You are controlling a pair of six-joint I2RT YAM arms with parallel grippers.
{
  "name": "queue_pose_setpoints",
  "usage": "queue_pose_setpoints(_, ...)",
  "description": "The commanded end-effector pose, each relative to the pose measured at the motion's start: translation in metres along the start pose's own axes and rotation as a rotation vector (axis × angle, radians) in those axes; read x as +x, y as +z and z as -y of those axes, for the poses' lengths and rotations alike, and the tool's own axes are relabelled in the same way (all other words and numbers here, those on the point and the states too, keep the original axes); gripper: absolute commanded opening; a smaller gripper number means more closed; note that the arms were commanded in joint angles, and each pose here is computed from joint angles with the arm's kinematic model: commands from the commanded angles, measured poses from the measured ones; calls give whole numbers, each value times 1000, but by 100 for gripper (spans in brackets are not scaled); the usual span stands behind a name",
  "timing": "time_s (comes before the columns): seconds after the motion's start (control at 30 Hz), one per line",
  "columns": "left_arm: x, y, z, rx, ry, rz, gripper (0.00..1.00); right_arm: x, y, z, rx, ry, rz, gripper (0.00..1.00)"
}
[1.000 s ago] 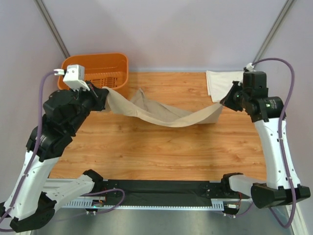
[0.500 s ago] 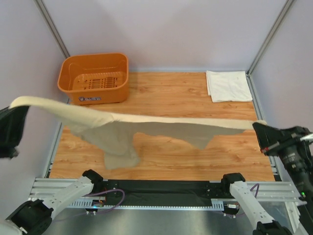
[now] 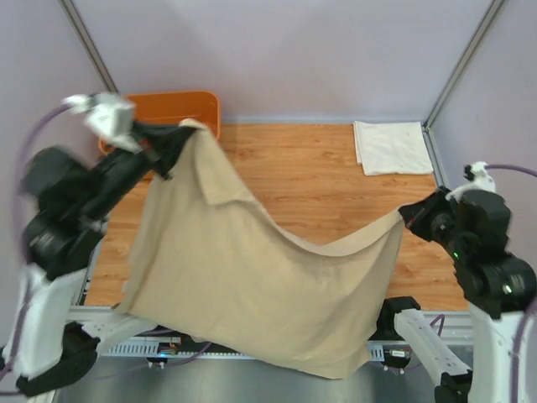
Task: Fold and stack the t-shirts
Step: Flatten the tshirt out
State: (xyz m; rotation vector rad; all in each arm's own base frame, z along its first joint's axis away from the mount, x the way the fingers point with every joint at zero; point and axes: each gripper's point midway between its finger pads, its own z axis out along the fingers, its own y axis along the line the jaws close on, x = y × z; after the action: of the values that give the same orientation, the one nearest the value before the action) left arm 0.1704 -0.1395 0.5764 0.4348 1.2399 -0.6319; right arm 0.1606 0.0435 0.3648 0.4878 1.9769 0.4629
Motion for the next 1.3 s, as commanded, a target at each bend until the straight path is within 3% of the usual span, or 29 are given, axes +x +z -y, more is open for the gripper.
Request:
queue_pose_setpoints(0.0,115,98,-41,-77,70,-232,0,-7,70,36,203,-23,26,0)
queue_pose_setpoints(0.03,135,114,-49,-81,69,-259,0,-16,88,37,207,-37,70,0)
queue_pose_setpoints(0.07,177,143,-63,-87,69,-316,0,-4,110,60,294,-70,49,0)
queue_pose_setpoints(0.17,253,195,-94,-131,83,-399,0,3,163,88,394,-90,20,0)
queue_pose_setpoints(0.27,312,236,-117,-133,32,-452,0,-1,206,119,442,-39,-1,0)
queue_pose_setpoints(0.4,361,269,-147,-152,-24,-496,0,-5,245,166,509,37,-48,0)
queue_pose_setpoints(0.47,378,282,-153,-152,-43,-512,0,6,262,180,505,69,-131,0)
queue_pose_setpoints(0.6,378,288,-153,-152,-67,-509,0,4,274,186,503,48,-181,0)
queue_pose_setpoints(0.8,311,270,-145,-170,-38,-419,0,-20,257,164,467,37,-166,0)
queue_pose_setpoints(1.0,187,222,-127,-200,34,-241,0,-53,187,104,325,85,-16,0)
queue_pose_setpoints(1.03,149,202,-120,-211,50,-181,0,-54,176,95,298,91,-1,0)
queue_pose_setpoints(1.1,113,180,-111,-214,65,-122,0,-56,136,73,250,100,51,0)
queue_pose_setpoints(1.2,23,109,-86,-232,96,50,0,-58,81,43,179,94,116,0)
queue_pose_setpoints(1.27,-5,77,-75,-238,109,102,0,-55,55,28,134,90,129,0)
